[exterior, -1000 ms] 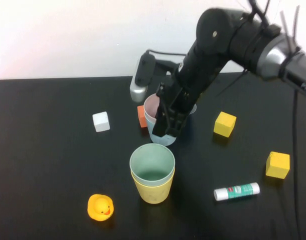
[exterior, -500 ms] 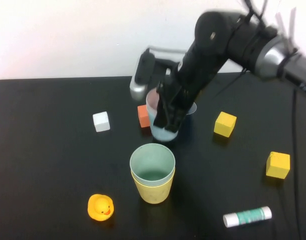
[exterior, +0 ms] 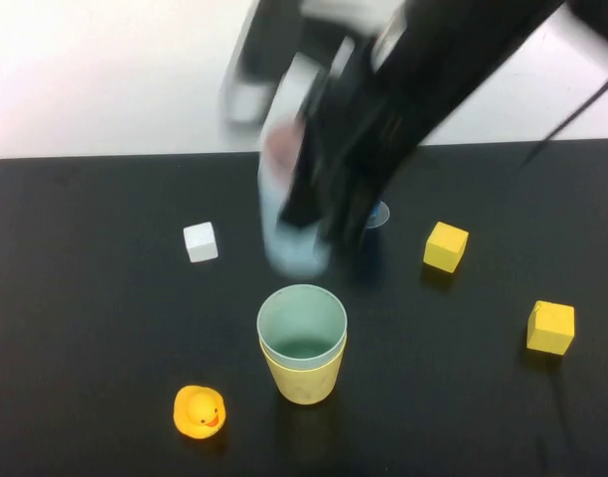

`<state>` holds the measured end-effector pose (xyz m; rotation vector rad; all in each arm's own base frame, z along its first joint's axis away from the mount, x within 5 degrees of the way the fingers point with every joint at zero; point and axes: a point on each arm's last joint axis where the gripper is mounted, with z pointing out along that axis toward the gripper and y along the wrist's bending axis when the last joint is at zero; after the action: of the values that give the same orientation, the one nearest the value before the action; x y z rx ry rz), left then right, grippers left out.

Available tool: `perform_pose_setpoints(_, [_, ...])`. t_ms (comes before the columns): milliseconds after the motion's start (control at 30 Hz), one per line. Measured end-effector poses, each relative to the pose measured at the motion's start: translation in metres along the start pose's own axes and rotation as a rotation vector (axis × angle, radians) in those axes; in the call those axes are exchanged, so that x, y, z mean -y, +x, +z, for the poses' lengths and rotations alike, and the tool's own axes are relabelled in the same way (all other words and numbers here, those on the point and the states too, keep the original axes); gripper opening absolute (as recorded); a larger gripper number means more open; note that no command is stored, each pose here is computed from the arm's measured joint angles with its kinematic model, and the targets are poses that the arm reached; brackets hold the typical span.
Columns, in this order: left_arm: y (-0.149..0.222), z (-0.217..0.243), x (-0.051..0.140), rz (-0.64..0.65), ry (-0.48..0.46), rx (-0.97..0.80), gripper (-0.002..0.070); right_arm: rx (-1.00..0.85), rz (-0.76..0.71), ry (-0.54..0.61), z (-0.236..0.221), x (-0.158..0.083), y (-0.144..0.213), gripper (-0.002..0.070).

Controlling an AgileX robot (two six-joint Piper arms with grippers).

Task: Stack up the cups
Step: Place the blue cup on the green cup

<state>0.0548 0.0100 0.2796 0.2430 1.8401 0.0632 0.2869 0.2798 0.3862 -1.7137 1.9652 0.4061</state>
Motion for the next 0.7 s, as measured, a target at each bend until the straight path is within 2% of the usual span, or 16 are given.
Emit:
perform_pose_setpoints(100, [0.0, 0.0, 0.0, -0.002, 0.0, 0.0, 0.0006, -0.114, -0.027, -0.078, 0.038, -0.02, 0.007, 0.0067])
perform_pose_setpoints(167, [0.0, 0.0, 0.0, -0.006, 0.0, 0.0, 0.0006, -0.167, -0.022, -0.114, 0.055, -0.025, 0.015, 0.0067])
perform_pose_setpoints(500, [0.0, 0.0, 0.0, -0.022, 0.0, 0.0, 0.0006, -0.208, -0.008, -0.125, 0.079, -0.021, 0.024, 0.0076])
perform_pose_setpoints(567, [0.0, 0.0, 0.0, -0.022, 0.0, 0.0, 0.0006, -0.213, -0.006, -0.128, 0.081, -0.021, 0.025, 0.012])
perform_pose_setpoints(700, [0.002, 0.001, 0.001, -0.019, 0.0, -0.007, 0.0006, -0.205, -0.019, -0.112, 0.075, -0.019, 0.02, 0.0301])
